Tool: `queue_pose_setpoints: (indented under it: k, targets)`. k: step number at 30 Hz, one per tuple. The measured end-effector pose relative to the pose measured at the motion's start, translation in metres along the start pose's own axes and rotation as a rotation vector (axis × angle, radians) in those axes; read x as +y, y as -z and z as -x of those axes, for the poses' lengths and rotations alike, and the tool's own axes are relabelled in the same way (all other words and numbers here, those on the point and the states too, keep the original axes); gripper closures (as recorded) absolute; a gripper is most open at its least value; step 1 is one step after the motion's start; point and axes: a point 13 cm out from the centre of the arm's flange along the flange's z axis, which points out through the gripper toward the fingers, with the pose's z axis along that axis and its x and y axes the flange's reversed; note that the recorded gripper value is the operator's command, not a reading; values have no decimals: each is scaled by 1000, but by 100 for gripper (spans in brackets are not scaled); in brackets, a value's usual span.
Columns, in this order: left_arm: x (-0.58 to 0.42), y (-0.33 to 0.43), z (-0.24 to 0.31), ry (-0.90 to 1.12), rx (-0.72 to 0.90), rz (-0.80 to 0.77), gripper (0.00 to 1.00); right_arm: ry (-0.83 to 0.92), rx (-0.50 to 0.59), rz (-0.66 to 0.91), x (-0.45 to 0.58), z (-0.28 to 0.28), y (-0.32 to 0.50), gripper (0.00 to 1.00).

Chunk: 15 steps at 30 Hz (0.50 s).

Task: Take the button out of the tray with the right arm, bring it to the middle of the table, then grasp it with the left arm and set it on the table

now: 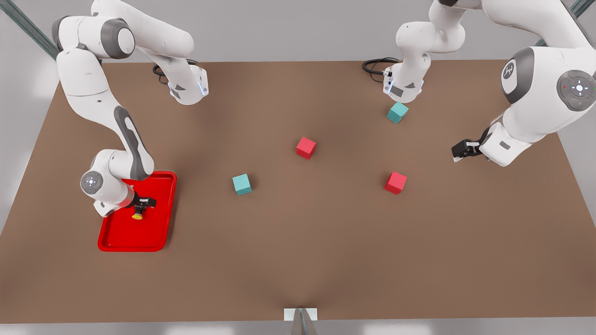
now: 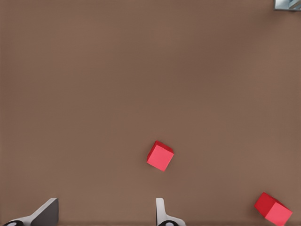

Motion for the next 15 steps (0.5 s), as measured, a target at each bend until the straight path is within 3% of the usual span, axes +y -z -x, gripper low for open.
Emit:
queue_pose_setpoints:
  k: [6,7,8,10,15]
  targets:
    - [0,-1,1,0,1,0,0,10,-65,-1,0,15,1,0]
    - [0,-1,1,0,1,0,0,12,-71,-1,0,16,1,21]
    - [0,-1,1,0,2,0,0,13,-77,-1,1,18,1,51]
    - [0,-2,1,1,2,0,0,16,-86,-1,1,20,2,58]
    - [-1,-1,0,0,3,0,0,21,-111,2,1,28,8,60]
